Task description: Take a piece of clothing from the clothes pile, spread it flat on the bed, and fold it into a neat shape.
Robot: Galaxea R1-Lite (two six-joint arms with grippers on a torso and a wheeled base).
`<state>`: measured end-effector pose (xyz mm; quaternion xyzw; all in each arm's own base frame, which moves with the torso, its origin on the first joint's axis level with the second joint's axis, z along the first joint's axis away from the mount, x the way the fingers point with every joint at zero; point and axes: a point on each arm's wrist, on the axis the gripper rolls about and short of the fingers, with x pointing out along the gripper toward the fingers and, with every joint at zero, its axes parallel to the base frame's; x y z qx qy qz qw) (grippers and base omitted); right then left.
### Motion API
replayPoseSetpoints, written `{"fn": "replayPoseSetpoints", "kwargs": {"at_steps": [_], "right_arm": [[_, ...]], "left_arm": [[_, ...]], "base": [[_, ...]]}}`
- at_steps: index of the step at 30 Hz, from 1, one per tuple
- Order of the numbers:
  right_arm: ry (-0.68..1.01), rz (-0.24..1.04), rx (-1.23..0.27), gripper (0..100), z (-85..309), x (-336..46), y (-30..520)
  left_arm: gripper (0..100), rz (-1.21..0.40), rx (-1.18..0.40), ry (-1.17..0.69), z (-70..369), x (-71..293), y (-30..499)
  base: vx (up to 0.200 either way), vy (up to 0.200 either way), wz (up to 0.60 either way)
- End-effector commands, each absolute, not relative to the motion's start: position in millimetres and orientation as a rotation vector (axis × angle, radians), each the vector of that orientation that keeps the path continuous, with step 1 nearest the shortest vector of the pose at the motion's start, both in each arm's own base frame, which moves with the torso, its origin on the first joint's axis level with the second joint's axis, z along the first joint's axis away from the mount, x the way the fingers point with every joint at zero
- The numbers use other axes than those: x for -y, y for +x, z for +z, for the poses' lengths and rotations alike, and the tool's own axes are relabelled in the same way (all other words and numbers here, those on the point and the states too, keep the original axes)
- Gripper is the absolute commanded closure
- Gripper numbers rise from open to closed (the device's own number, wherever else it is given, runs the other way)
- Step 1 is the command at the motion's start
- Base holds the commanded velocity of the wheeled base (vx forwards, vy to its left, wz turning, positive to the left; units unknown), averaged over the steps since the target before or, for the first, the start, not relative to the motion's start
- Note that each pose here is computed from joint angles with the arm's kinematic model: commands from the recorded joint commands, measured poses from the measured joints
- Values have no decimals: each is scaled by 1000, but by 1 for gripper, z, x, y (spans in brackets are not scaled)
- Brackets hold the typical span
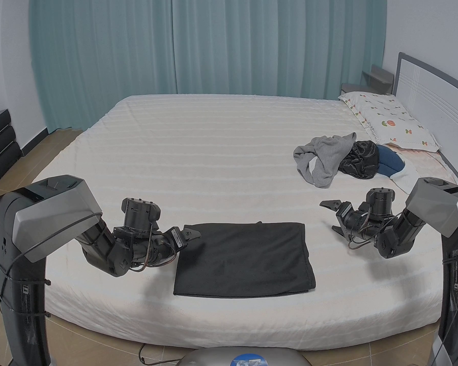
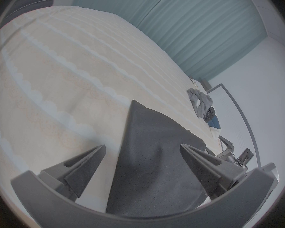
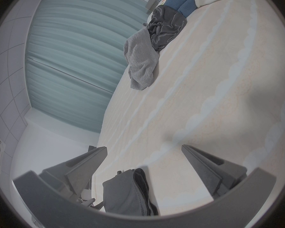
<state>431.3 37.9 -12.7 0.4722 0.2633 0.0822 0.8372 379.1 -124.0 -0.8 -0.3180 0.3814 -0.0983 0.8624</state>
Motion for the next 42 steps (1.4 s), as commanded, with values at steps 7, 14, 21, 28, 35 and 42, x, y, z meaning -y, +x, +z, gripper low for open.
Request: {"fn": "replayPoseSetpoints", "kwargs": {"at_steps": [7, 14, 21, 28, 35, 42], "right_arm": [[998, 177, -561, 0, -14, -40, 431], [998, 176, -562, 0, -14, -40, 431], [998, 178, -559, 0, -13, -40, 431], [999, 177, -557, 0, -12, -39, 431], [999, 178, -559, 0, -12, -39, 431], [999, 172, -569, 0, -15, -39, 429]], "left_arm": [[0, -241, -818, -660, -11, 132, 376], [0, -248, -815, -657, -16, 135, 381], [100, -247, -818, -656, -17, 137, 381], [100, -228, -821, -653, -18, 136, 379], [100, -216, -820, -648, -18, 135, 378], [100, -198, -813, -644, -17, 134, 378]], "base": [[0, 0, 0], [0, 0, 0], [0, 0, 0], [0, 0, 0], [0, 0, 0], [0, 0, 0]]}}
